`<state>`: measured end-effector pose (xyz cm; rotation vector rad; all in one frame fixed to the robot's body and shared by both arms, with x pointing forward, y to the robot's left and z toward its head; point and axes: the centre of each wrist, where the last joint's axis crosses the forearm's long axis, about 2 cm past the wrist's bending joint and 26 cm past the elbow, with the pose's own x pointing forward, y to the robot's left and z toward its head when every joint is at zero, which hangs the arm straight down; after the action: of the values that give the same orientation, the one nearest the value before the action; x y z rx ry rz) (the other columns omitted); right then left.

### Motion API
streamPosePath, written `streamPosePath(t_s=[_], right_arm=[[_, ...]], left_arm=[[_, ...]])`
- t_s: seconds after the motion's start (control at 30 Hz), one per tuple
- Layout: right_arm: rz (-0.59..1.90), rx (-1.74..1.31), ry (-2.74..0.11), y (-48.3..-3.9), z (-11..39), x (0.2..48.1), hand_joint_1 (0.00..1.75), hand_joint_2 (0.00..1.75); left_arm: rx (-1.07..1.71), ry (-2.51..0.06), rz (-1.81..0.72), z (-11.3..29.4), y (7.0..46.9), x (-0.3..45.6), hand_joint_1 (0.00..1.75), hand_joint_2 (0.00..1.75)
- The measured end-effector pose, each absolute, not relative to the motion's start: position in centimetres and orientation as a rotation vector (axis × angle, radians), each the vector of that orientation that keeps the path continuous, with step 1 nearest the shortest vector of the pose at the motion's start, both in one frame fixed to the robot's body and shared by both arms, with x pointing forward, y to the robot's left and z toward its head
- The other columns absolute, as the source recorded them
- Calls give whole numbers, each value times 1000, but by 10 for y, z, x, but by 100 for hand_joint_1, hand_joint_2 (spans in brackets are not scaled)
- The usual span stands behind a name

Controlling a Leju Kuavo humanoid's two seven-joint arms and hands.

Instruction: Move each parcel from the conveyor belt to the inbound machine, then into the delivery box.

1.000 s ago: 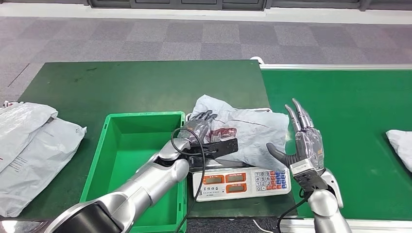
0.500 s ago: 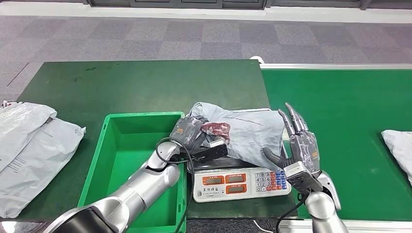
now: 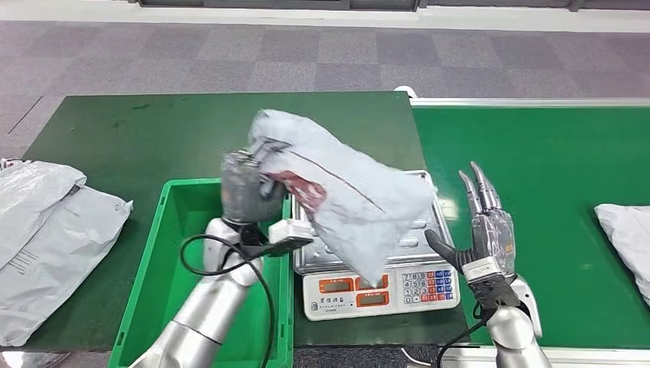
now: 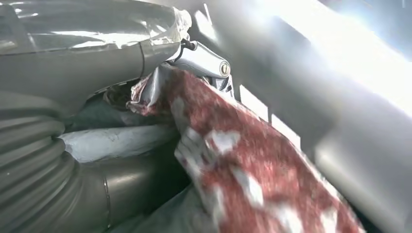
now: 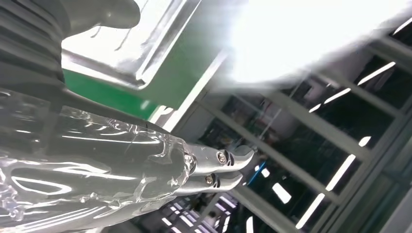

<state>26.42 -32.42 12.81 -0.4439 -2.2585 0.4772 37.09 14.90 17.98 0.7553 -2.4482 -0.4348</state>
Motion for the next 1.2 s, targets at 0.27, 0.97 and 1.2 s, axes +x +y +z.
streamPosePath(t_s=[0.27,0.97,1.2], right_arm=[[465,-493,-2238,-339,121,248,0,175],[526,-606,-2204,-376,140,193,0,175],[551,-614,-2200,-377,141,189,0,175]], left_arm=[[1116,-2564,-70,236,219,344,175,175],[1259,-1227,-854,90,330,275,175,175],[1082,-1096,-1015,81,331,262,175,175]])
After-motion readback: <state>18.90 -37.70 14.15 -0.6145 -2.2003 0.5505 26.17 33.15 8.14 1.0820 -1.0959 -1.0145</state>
